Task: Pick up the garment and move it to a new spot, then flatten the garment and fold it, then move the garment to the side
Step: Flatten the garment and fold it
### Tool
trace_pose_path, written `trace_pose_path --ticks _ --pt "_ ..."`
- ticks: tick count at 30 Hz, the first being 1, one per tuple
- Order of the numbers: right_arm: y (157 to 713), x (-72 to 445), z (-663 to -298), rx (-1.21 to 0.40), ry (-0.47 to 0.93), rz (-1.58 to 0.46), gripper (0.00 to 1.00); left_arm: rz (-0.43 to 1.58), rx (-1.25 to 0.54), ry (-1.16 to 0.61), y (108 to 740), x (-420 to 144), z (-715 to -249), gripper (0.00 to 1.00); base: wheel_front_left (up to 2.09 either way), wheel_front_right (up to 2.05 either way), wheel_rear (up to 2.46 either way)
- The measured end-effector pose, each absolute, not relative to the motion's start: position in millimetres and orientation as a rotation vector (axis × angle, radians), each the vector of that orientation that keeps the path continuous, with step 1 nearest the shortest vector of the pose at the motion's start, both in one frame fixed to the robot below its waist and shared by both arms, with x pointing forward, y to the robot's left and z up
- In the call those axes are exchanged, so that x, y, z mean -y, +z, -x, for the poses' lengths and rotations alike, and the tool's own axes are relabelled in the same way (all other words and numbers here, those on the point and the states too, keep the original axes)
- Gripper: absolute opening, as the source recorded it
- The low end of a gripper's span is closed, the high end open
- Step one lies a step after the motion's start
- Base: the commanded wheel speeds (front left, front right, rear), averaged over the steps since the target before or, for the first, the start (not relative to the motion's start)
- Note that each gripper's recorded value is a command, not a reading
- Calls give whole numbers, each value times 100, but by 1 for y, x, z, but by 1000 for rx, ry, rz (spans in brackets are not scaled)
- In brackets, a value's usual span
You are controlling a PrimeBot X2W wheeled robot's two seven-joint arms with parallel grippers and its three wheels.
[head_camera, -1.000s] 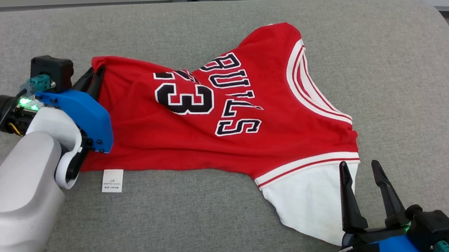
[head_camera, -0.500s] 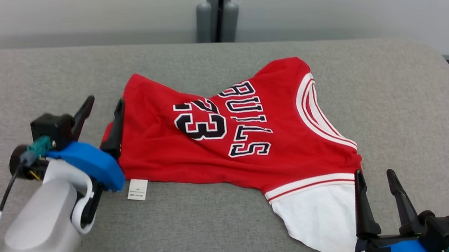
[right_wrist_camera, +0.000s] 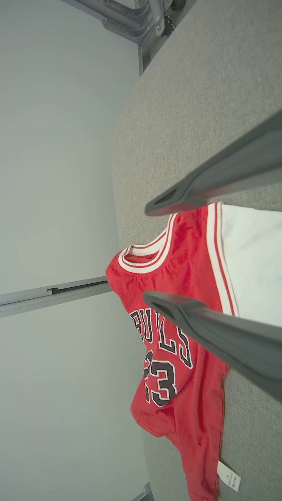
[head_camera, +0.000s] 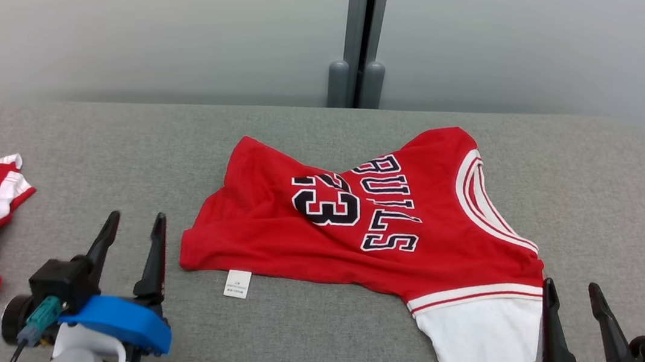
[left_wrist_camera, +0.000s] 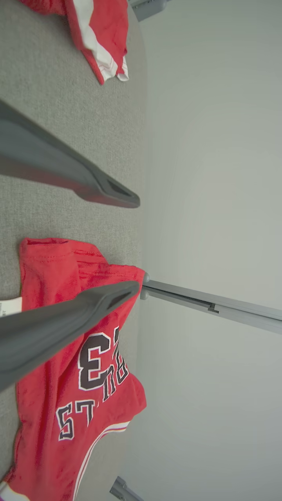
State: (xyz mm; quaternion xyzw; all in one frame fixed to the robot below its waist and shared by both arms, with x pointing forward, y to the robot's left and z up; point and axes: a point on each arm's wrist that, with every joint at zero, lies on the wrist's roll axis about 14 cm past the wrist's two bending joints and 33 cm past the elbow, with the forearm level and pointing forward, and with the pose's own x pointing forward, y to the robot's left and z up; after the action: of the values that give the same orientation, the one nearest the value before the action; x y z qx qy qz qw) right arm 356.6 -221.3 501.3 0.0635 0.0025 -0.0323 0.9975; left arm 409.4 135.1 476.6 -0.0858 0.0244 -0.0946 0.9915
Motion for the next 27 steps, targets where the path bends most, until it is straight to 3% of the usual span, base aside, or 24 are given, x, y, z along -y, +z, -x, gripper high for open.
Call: trace_pose_path --ticks 9,27 --pt "491 221 -348 -40 -66 -133 100 158 -62 -131 469 -158 -377 100 0 0 0" --pt "484 220 -347 -62 -66 -142 100 143 -111 -168 452 -148 -375 100 0 0 0"
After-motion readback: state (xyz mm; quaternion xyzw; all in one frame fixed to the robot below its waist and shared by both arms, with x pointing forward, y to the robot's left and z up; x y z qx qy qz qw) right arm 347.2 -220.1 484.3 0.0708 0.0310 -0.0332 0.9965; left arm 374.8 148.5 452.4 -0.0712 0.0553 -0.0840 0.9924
